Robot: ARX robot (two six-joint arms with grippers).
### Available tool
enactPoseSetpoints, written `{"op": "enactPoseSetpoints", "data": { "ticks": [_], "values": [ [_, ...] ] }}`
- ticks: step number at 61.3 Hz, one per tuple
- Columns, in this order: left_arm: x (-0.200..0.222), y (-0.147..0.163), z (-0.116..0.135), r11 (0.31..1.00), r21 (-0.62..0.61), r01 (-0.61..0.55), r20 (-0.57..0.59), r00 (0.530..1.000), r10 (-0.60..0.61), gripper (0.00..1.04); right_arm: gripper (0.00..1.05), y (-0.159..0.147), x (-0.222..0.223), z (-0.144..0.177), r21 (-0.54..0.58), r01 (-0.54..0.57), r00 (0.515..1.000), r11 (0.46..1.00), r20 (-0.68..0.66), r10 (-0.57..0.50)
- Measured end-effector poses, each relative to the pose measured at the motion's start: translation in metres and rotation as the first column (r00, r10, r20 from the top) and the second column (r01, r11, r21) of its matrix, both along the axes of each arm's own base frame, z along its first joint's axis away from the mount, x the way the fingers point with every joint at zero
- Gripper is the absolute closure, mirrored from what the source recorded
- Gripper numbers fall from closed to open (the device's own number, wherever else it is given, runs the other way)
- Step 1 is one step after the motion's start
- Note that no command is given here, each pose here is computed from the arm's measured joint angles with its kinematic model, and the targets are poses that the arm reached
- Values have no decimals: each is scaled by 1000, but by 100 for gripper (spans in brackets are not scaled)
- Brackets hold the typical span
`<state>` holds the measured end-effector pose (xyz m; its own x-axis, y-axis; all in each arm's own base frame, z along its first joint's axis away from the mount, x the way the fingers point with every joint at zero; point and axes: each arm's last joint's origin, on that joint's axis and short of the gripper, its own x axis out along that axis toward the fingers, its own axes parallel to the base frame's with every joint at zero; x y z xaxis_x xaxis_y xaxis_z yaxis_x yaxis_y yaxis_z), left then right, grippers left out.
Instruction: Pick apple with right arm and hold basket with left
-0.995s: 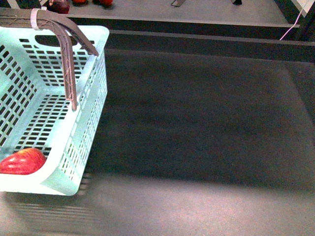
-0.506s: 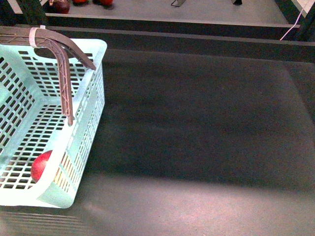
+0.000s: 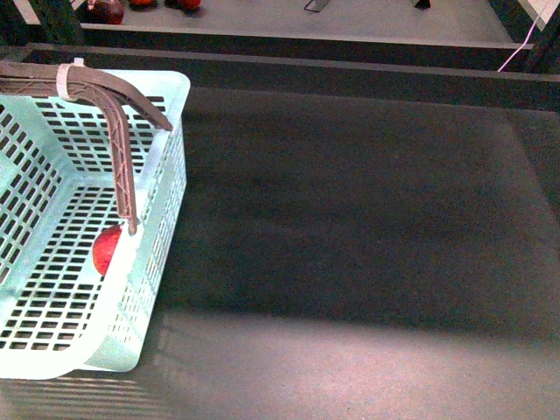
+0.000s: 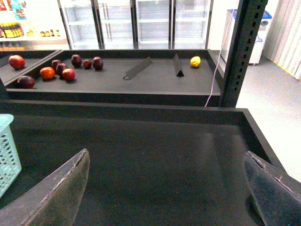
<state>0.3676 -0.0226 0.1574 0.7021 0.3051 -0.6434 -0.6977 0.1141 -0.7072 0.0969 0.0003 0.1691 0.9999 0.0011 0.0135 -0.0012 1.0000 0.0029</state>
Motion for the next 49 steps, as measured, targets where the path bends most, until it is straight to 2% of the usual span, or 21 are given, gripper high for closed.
{"op": "enactPoseSetpoints", "data": {
  "ticks": [15,31,36,38,39,41,42,44,45,47,49],
  "values": [
    [-27,-5,34,1000,23,-5,43,999,4,6,9,0,0,0,0,0,1000,1000,0,0],
    [-56,-4,76,999,42,8,93,996,-12,7,9,0,0,0,0,0,1000,1000,0,0],
    [-59,-6,81,999,46,17,109,994,-22,7,9,0,0,0,0,0,1000,1000,0,0],
    [-59,-5,78,991,80,110,162,979,-122,12,9,0,0,0,0,0,1000,1000,0,0],
    [-58,-5,76,980,103,171,180,965,-188,14,9,0,0,0,0,0,1000,1000,0,0],
    [-62,-4,69,930,201,307,261,899,-353,21,9,0,0,0,0,1,1000,1000,0,-1],
    [-64,-4,67,912,241,333,269,880,-392,23,9,0,0,0,0,1,1000,1000,0,-1],
    [-73,-3,58,804,436,404,256,800,-542,30,9,0,0,0,0,0,1000,1000,0,0],
    [-75,-2,57,789,461,407,263,786,-559,32,9,0,0,0,0,1,1000,1000,0,-1],
    [-86,-1,53,655,640,402,201,735,-648,39,9,0,0,0,0,0,1000,1000,0,0],
    [-94,0,52,577,724,378,171,712,-681,44,9,0,0,0,0,-2,1000,1000,0,2]
  ]
}}
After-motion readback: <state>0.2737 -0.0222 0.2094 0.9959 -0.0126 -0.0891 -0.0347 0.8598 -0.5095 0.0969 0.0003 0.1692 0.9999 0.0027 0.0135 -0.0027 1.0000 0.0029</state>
